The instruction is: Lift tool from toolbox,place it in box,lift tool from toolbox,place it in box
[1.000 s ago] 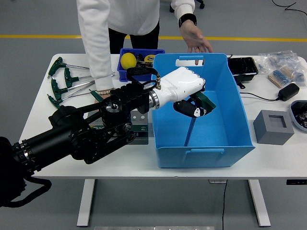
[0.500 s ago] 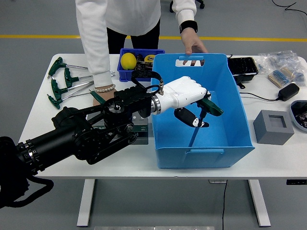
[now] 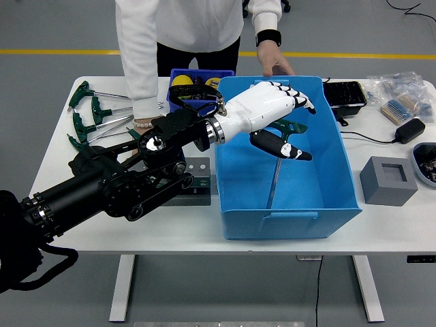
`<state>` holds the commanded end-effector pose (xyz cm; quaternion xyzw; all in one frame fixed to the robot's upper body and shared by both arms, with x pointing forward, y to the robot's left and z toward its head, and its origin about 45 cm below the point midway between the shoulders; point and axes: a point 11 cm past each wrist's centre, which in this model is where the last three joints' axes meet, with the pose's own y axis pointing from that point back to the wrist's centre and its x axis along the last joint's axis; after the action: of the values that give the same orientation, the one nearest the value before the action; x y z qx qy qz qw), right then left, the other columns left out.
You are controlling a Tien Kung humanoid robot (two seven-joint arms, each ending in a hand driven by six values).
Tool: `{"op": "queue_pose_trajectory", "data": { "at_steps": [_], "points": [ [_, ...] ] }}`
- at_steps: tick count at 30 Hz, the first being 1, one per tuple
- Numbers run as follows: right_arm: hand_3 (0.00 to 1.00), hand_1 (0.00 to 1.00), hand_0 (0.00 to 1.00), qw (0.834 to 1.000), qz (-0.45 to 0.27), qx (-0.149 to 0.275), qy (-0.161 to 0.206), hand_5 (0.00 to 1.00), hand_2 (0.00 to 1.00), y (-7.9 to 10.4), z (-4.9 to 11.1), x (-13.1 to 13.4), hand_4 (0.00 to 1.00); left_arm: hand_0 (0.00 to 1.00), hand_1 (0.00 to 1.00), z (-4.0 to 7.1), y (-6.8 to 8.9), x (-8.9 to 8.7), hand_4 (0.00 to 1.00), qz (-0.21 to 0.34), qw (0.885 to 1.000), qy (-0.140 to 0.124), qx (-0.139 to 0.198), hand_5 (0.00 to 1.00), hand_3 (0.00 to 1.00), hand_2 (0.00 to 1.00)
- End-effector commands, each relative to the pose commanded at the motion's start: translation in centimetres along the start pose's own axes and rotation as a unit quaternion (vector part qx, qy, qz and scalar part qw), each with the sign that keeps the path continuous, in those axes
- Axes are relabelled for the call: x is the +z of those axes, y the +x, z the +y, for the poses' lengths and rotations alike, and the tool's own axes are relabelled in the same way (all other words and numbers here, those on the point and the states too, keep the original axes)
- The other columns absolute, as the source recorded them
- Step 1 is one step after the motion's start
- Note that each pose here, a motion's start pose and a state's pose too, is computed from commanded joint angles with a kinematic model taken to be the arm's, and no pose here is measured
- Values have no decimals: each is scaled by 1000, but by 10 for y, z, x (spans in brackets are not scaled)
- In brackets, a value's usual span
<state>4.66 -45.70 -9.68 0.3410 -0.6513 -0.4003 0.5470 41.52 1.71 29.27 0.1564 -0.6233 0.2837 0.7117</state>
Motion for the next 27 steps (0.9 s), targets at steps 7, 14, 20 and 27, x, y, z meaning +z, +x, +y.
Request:
{"op": "queue_pose_trajectory", "data": {
  "at_steps": [7, 14, 20, 27],
  "points": [
    [686, 663, 705, 1000, -4, -1, 0, 838, 751, -1, 0, 1, 895, 782, 830, -1, 18, 3, 998, 9, 999, -2, 31, 842, 815, 906],
    [686, 663, 705, 1000, -10, -2, -1, 837, 751, -2, 0, 3, 894, 688, 673, 14, 23, -9, 998, -6, 1000, 22, 15, 853, 700, 712],
    [686, 663, 705, 1000, -15, -2, -4, 837, 751, -3, 0, 7, 894, 664, 600, 42, 23, -37, 998, -55, 996, 59, -34, 871, 627, 627],
    [686, 663, 705, 1000, -19, -2, -7, 836, 750, -4, -1, 11, 894, 685, 610, 75, 10, -71, 998, -99, 979, 120, -128, 881, 622, 629]
  ]
}}
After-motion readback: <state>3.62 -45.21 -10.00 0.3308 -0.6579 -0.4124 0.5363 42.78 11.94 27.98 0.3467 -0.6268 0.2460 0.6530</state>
